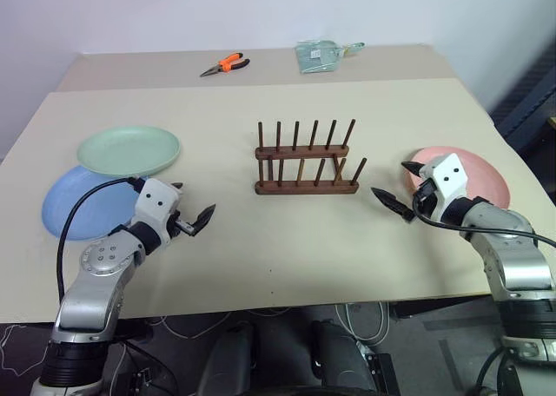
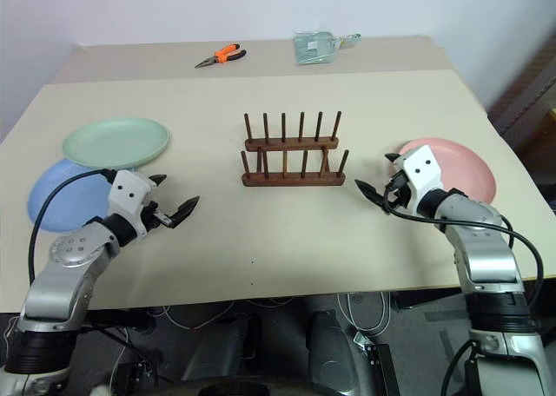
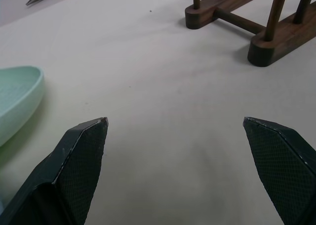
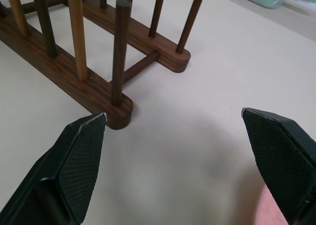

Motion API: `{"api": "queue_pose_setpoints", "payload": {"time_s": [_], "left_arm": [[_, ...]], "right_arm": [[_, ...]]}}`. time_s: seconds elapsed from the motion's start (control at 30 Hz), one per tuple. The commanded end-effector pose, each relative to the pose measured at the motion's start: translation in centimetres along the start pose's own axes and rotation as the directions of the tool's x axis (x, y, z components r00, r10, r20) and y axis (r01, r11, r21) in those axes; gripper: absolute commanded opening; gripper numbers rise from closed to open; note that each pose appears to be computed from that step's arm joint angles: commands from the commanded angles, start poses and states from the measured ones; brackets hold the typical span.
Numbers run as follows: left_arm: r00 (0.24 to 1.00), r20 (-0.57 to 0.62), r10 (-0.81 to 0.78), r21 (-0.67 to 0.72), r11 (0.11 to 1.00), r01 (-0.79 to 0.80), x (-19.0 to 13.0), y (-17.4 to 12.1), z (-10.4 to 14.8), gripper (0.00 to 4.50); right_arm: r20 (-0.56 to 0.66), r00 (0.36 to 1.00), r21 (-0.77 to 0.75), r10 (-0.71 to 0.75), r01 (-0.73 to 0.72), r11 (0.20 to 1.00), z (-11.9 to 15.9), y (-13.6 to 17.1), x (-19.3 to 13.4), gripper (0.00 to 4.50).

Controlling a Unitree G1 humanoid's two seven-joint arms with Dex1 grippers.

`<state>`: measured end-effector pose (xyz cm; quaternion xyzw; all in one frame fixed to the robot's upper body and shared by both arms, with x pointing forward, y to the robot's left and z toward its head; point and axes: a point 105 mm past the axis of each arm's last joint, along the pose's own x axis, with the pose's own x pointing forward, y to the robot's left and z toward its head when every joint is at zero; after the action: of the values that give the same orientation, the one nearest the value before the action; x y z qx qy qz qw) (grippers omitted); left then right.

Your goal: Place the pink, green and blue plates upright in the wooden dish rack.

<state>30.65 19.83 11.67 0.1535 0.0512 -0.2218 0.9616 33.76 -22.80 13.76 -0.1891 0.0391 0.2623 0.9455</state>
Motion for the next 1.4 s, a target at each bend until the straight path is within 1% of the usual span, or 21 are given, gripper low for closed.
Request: {"api": "queue_pose_setpoints", "payload": {"time_s": [0.03,0.13,0.23,0.4,0.47,0.53,0.63,0.73,0.8,0.93,1.03,1.2,1.3,1.4], "left_arm": [[0.999,0.048,-0.009,0.013,1.0,0.008,0.2,-0.2,1.0,4.5],[0.999,0.048,-0.015,0.0,1.0,0.015,0.2,-0.4,0.6,4.5],[0.998,0.043,-0.055,-0.019,0.998,0.056,0.3,-0.8,0.1,4.5],[0.978,0.05,-0.202,-0.035,0.978,0.204,1.3,-2.2,0.3,4.5],[0.954,0.019,-0.3,-0.005,0.954,0.3,2.3,-3.0,-0.1,4.5],[0.912,-0.018,-0.41,0.032,0.911,0.411,4.1,-4.0,-0.2,4.5],[0.869,-0.04,-0.493,0.056,0.867,0.494,6.4,-4.6,-0.2,4.5],[0.833,-0.043,-0.551,0.058,0.831,0.553,8.7,-5.4,0.3,4.5],[0.817,-0.055,-0.574,0.065,0.815,0.576,9.6,-5.6,0.1,4.5],[0.772,-0.093,-0.628,0.094,0.767,0.635,11.3,-7.1,-0.1,4.5],[0.743,-0.077,-0.665,0.087,0.738,0.67,12.4,-8.5,0.6,3.66],[0.716,-0.079,-0.693,0.114,0.708,0.697,11.8,-8.9,0.0,1.15],[0.691,-0.053,-0.72,0.104,0.685,0.721,10.9,-9.2,0.2,1.15],[0.646,-0.021,-0.763,0.117,0.639,0.76,9.4,-10.0,0.8,1.15]], "right_arm": [[0.058,0.998,-0.029,-0.013,0.015,0.999,1.5,-0.2,0.7,4.49],[0.063,0.998,-0.026,-0.011,0.013,1.0,1.5,-0.1,1.1,4.49],[0.059,0.998,-0.007,0.005,-0.004,1.0,1.4,0.0,1.5,4.49],[0.07,0.996,0.024,0.047,-0.049,0.999,1.8,0.7,1.6,4.49],[0.073,0.997,0.022,0.035,-0.037,0.999,1.9,0.9,1.5,4.49],[0.073,0.996,0.035,0.042,-0.044,0.998,1.8,1.6,0.9,4.49],[0.064,0.998,0.035,0.024,-0.027,0.999,1.5,2.4,0.2,4.49],[0.052,0.998,0.035,-0.018,0.016,0.999,1.3,2.8,-0.6,4.49],[0.05,0.998,0.035,-0.035,0.033,0.999,1.3,3.2,-0.9,4.49],[0.029,0.996,0.035,-0.081,0.08,0.996,0.8,3.3,-2.2,4.49],[0.013,0.991,0.023,-0.13,0.13,0.991,0.5,2.7,-3.4,4.5],[0.007,0.991,0.014,-0.131,0.131,0.991,0.5,2.5,-3.2,4.5],[0.008,0.991,0.009,-0.133,0.133,0.991,0.5,2.2,-3.0,4.5],[-0.001,0.991,0.002,-0.133,0.133,0.991,0.3,1.9,-3.0,4.5]]}}
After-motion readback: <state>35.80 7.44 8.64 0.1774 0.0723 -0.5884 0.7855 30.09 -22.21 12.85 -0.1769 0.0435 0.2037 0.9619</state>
